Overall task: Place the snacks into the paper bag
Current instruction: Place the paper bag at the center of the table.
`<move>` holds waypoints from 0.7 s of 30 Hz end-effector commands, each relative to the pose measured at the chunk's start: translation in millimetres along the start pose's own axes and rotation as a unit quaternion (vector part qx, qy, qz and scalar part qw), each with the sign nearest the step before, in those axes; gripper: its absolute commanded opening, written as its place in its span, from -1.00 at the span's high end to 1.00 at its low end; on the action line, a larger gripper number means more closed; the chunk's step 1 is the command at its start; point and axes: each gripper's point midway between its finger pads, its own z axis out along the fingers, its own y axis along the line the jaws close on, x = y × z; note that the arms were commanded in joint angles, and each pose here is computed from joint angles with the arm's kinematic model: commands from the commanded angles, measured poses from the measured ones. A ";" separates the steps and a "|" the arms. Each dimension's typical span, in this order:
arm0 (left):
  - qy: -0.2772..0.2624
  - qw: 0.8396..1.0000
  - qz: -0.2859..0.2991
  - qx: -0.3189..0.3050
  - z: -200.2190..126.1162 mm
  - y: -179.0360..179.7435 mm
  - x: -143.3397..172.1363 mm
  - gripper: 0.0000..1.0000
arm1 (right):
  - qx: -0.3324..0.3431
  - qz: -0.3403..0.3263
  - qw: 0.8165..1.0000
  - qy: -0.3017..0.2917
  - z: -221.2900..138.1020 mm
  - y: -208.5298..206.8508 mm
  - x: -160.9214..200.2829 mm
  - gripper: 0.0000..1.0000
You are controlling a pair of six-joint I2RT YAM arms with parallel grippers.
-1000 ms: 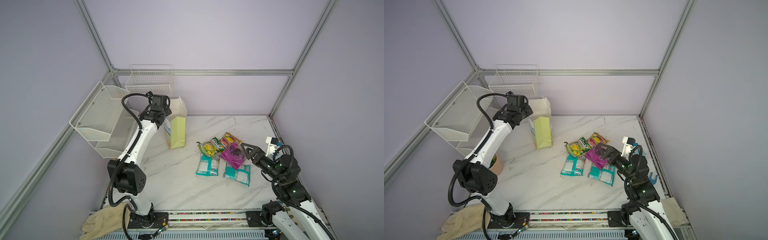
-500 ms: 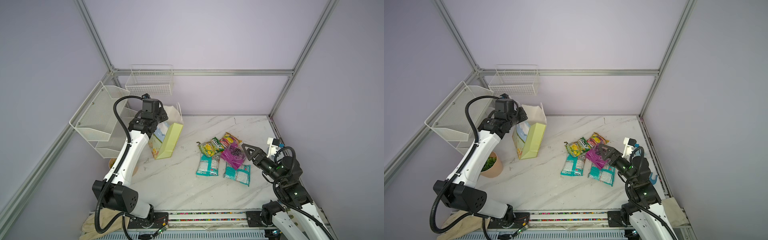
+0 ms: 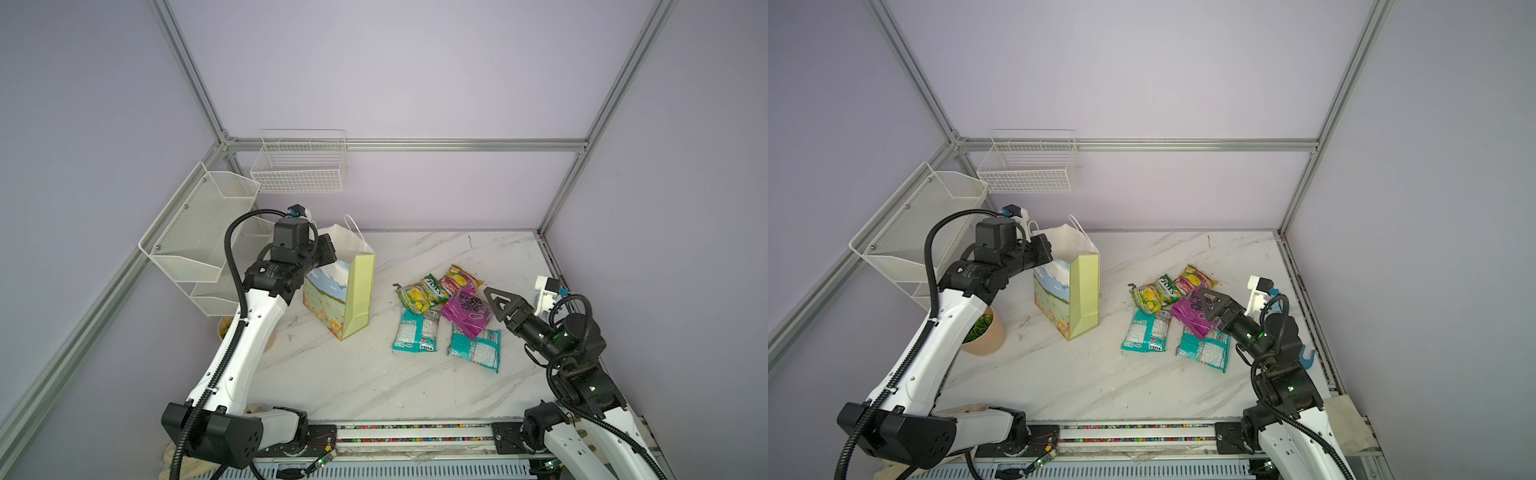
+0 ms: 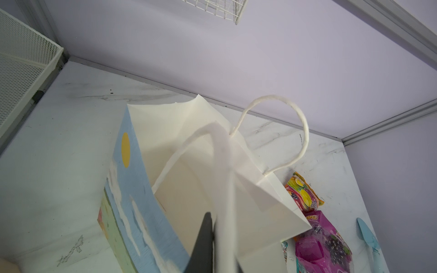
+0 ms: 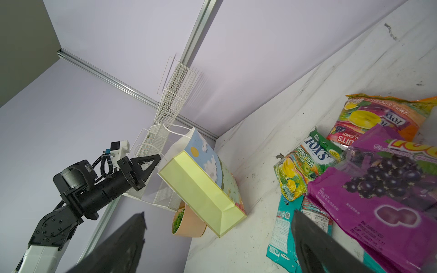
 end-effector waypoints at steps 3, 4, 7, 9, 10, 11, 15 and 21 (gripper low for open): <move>-0.004 0.997 0.014 0.071 -17.4 -16.5 13.9 0.98 | -0.026 0.002 1.000 -0.014 -6.3 20.6 -9.5 -0.95; -0.005 0.996 0.014 0.083 -19.4 -19.6 15.8 0.98 | -0.027 0.002 1.000 -0.014 -6.3 21.5 -9.7 -0.95; -0.009 0.992 0.018 0.126 -26.3 -31.1 21.4 0.98 | -0.032 0.004 0.999 -0.016 -6.0 23.8 -10.8 -0.95; -0.010 0.990 0.019 0.143 -28.6 -35.8 22.8 0.98 | -0.035 0.005 0.999 -0.016 -6.2 25.6 -11.5 -0.95; -0.010 0.988 0.020 0.150 -29.6 -38.7 22.4 0.98 | -0.037 0.005 0.999 -0.017 -6.7 26.7 -12.1 -0.95; -0.008 0.987 0.020 0.159 -30.3 -41.5 22.5 0.98 | -0.039 0.004 0.999 -0.018 -7.4 28.3 -12.7 -0.95; -0.004 0.980 0.016 0.197 -36.7 -56.0 20.2 0.99 | -0.040 0.004 0.999 -0.021 -10.5 29.9 -13.0 -0.95; -0.014 0.972 0.020 0.232 -47.4 -62.7 26.6 0.99 | -0.043 0.004 0.999 -0.025 -13.2 31.4 -13.5 -0.95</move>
